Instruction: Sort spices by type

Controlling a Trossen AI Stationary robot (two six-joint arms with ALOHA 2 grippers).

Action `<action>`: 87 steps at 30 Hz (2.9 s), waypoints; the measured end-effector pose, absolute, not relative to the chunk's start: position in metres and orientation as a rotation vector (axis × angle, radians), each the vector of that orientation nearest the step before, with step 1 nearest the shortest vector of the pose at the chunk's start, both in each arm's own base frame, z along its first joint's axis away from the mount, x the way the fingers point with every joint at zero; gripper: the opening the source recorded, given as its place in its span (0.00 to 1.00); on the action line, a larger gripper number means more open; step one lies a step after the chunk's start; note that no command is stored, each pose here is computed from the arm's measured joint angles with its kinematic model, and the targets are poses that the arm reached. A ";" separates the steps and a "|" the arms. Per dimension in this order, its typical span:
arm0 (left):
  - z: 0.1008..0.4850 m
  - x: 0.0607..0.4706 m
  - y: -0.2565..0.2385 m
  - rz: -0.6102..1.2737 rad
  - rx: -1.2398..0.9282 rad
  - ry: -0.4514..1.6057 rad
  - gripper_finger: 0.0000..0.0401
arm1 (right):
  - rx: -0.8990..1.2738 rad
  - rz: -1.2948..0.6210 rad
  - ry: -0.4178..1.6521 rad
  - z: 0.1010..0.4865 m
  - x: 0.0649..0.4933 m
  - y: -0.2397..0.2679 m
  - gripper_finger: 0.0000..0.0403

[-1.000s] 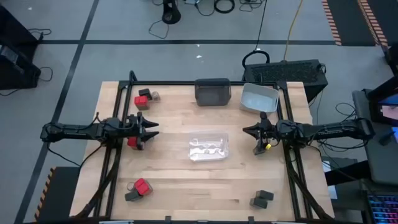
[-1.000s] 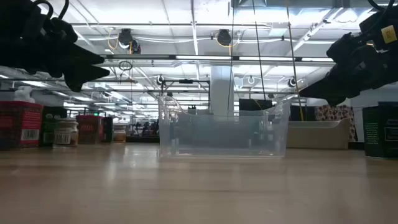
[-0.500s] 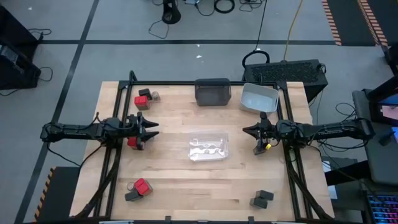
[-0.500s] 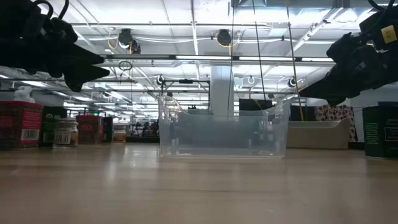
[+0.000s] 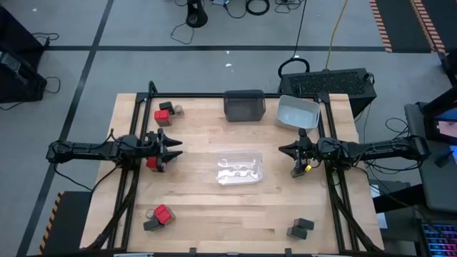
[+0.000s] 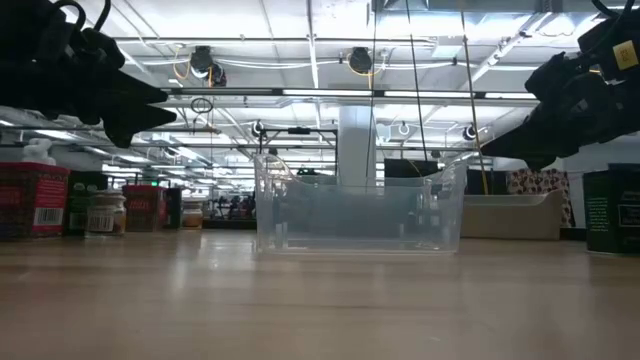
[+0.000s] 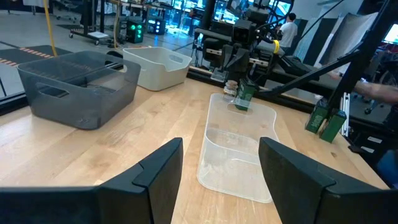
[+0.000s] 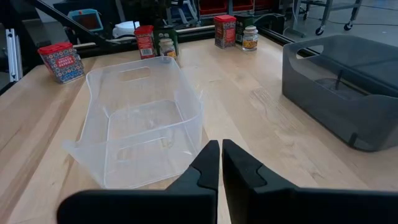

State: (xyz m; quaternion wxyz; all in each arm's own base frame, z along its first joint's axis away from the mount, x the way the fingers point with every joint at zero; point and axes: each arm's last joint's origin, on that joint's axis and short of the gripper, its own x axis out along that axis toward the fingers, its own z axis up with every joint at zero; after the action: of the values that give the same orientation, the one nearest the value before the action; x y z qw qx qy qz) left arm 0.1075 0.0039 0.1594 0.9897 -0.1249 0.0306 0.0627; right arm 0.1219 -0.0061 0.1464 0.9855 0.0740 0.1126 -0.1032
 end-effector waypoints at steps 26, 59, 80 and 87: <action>0.159 0.107 0.004 0.126 -0.251 0.062 0.54 | 0.149 -0.208 0.226 0.146 0.122 -0.006 0.00; 0.197 0.103 0.004 0.068 -0.315 -0.328 0.54 | 0.234 -0.126 -0.100 0.187 0.126 -0.005 0.00; 0.195 0.104 0.004 0.074 -0.360 -0.278 0.54 | 0.055 -0.113 0.482 0.308 0.192 0.003 0.22; 0.246 0.108 -0.001 0.050 -0.207 -0.011 0.54 | 0.016 -0.055 0.741 0.338 0.208 0.019 0.35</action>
State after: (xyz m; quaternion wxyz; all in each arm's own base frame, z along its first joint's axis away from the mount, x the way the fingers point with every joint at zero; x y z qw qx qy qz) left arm 0.1084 -0.0006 0.2459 0.9943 -0.1033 -0.0054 0.0251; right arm 0.2075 0.0191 0.3383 0.9318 0.0080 0.3620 -0.0269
